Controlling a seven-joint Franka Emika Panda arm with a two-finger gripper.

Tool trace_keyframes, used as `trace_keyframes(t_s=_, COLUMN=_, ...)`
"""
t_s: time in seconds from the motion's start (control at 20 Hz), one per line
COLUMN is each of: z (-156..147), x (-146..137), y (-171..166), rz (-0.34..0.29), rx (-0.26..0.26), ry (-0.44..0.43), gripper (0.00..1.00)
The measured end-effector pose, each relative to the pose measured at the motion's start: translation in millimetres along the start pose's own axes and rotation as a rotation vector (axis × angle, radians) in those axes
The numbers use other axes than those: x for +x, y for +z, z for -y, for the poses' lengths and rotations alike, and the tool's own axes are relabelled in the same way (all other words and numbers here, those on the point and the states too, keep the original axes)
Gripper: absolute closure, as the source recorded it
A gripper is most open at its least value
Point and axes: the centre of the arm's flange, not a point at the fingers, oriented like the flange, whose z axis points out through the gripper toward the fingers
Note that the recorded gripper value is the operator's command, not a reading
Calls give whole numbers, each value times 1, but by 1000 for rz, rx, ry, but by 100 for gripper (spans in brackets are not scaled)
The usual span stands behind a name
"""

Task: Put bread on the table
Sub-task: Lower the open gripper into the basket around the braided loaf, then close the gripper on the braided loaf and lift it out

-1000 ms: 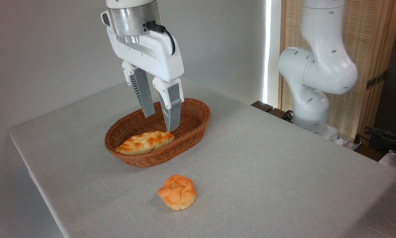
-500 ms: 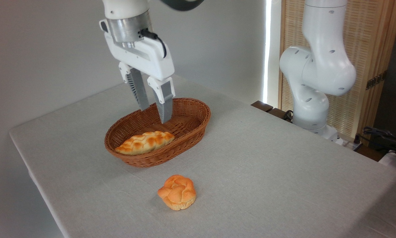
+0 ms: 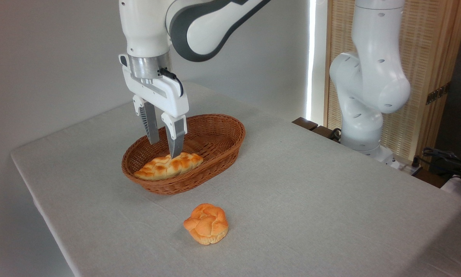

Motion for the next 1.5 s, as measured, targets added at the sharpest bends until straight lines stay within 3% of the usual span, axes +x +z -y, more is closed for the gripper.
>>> trace_keyframes(t_s=0.3, z=0, x=-1, y=17, rz=9, rx=31, ry=97, gripper=0)
trace_keyframes(t_s=0.5, z=-8, x=0, y=47, rz=27, rx=71, ry=158, gripper=0)
trace_keyframes(t_s=0.55, z=-8, x=0, y=52, rz=35, rx=83, ry=172, gripper=7)
trace_keyframes(t_s=0.7, z=-8, x=0, y=55, rz=38, rx=91, ry=180, gripper=52)
trace_keyframes(t_s=0.8, z=-8, x=1, y=55, rz=34, rx=92, ry=181, gripper=65)
trace_keyframes(t_s=1.5, z=-7, x=1, y=55, rz=32, rx=91, ry=175, gripper=66)
